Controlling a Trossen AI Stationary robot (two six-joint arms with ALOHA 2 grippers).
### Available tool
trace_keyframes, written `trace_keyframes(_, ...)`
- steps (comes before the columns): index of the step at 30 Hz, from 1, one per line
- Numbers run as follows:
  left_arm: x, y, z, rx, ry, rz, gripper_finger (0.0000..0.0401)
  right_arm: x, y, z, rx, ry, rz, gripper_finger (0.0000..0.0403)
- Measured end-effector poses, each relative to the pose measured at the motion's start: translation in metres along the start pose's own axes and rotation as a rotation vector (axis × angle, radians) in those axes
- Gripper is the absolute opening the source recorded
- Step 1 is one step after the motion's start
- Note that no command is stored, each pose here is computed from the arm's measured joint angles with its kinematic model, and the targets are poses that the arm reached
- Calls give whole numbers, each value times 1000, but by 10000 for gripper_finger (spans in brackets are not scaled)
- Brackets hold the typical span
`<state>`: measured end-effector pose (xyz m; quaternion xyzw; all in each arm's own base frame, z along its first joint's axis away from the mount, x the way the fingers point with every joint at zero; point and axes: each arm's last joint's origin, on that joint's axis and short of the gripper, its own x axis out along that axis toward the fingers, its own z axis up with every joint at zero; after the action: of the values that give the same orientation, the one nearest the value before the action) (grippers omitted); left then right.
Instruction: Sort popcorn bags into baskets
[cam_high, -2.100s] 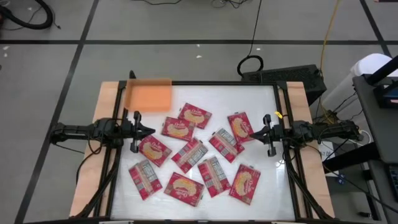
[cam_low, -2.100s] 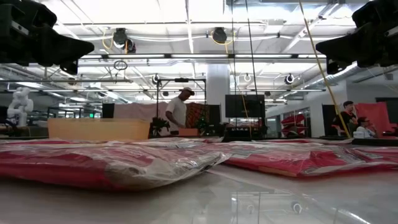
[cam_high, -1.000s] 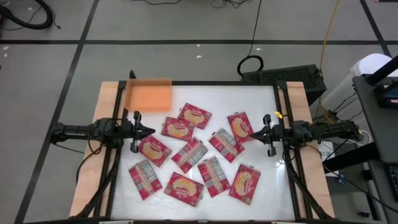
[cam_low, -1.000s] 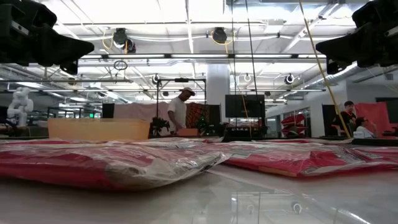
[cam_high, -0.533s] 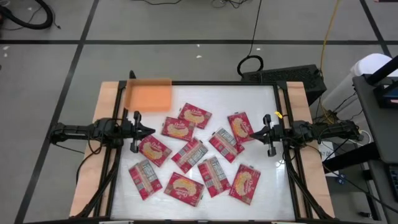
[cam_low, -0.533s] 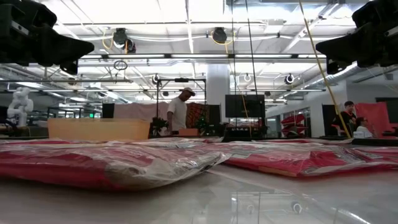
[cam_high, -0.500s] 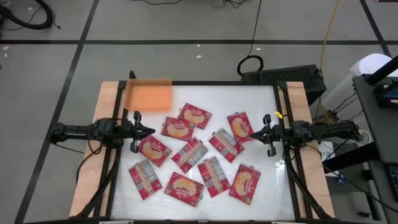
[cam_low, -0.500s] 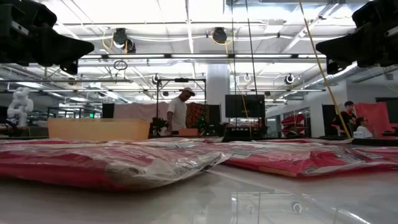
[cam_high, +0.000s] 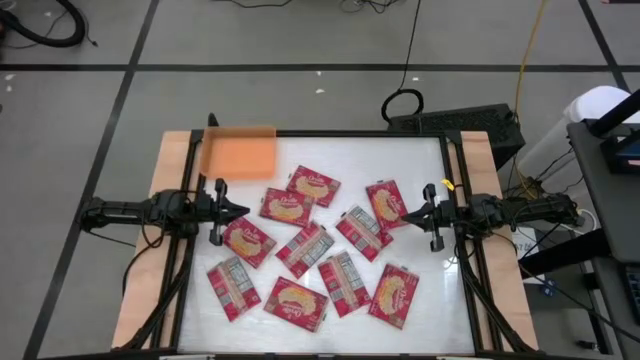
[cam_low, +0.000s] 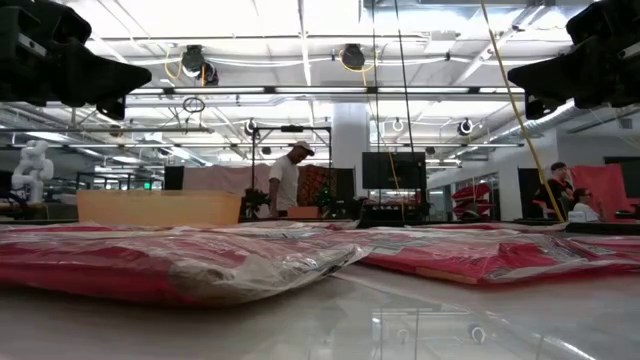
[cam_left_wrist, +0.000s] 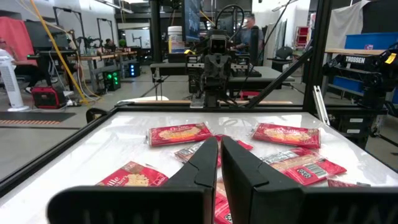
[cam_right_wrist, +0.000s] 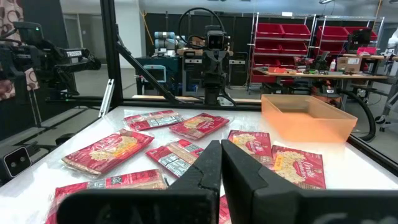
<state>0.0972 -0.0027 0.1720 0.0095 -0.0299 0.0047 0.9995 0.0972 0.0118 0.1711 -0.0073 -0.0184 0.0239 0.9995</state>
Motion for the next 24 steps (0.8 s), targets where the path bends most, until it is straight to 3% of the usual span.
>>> trace_keyframes(14, 0, 0, 0, 0, 0, 0, 26, 0, 0, 0, 0, 0, 0, 6)
trace_keyframes(19, 0, 0, 2, 115, -22, 11, 26, 0, 0, 0, 0, 1, 0, 6)
trace_keyframes(24, 0, 0, 2, 110, -24, 12, 26, 0, 0, 0, 0, 0, 0, 6)
